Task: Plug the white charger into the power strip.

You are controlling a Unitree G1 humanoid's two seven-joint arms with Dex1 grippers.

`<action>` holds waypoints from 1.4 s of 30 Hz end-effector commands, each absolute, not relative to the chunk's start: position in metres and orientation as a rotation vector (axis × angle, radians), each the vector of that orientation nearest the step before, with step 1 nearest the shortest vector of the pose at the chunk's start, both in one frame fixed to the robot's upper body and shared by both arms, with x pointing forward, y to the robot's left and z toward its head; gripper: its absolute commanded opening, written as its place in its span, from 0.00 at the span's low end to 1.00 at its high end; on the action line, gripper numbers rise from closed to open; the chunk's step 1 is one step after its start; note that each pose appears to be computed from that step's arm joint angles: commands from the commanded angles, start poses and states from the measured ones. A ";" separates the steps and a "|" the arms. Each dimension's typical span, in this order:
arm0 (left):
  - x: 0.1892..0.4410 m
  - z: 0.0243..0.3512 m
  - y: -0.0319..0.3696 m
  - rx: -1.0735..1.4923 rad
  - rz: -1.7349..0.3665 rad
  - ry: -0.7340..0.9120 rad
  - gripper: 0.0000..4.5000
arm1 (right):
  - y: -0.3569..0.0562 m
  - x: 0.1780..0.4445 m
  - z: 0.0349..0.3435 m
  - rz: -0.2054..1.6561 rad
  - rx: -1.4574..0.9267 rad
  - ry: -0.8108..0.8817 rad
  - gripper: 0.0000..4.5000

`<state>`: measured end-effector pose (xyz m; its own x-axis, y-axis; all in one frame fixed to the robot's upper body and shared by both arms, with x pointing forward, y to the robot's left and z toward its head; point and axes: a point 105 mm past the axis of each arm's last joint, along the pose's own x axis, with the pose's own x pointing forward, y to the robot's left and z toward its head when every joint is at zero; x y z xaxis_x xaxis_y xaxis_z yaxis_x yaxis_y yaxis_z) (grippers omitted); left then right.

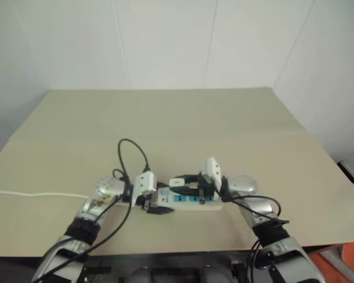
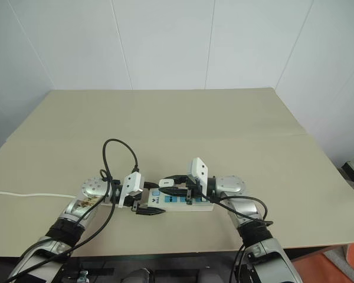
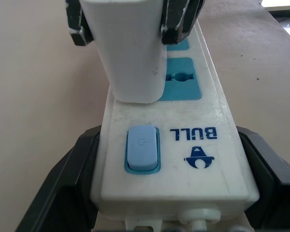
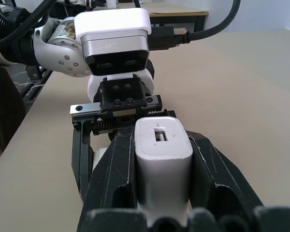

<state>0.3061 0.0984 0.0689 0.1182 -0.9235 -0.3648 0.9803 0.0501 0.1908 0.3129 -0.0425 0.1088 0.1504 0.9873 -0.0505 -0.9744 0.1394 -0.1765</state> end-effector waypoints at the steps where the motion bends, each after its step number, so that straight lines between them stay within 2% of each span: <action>1: 0.306 0.058 0.127 0.475 -1.404 0.261 0.74 | -0.090 0.325 0.076 1.294 -0.246 0.104 0.25; 14: 0.305 0.059 0.131 0.480 -1.397 0.263 0.74 | -0.107 0.329 0.067 1.300 -0.302 0.167 0.25; 21: 0.304 0.059 0.128 0.477 -1.409 0.255 0.74 | -0.072 0.328 0.077 1.405 -0.278 0.129 0.25; 28: 0.303 0.059 0.122 0.465 -1.413 0.243 0.74 | -0.046 0.325 0.075 1.462 -0.259 0.132 0.25; 36: 0.300 0.058 0.122 0.455 -1.411 0.242 0.74 | -0.079 0.328 0.062 1.386 -0.263 0.209 0.25; 42: 0.302 0.059 0.123 0.455 -1.413 0.240 0.74 | -0.079 0.327 0.065 1.384 -0.256 0.188 0.25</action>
<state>0.3046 0.1078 0.0675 0.1480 -0.9180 -0.3679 0.9799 0.0860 0.1797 0.3204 -0.0391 0.1036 0.0649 0.9893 -0.1307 -0.9853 0.0428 -0.1656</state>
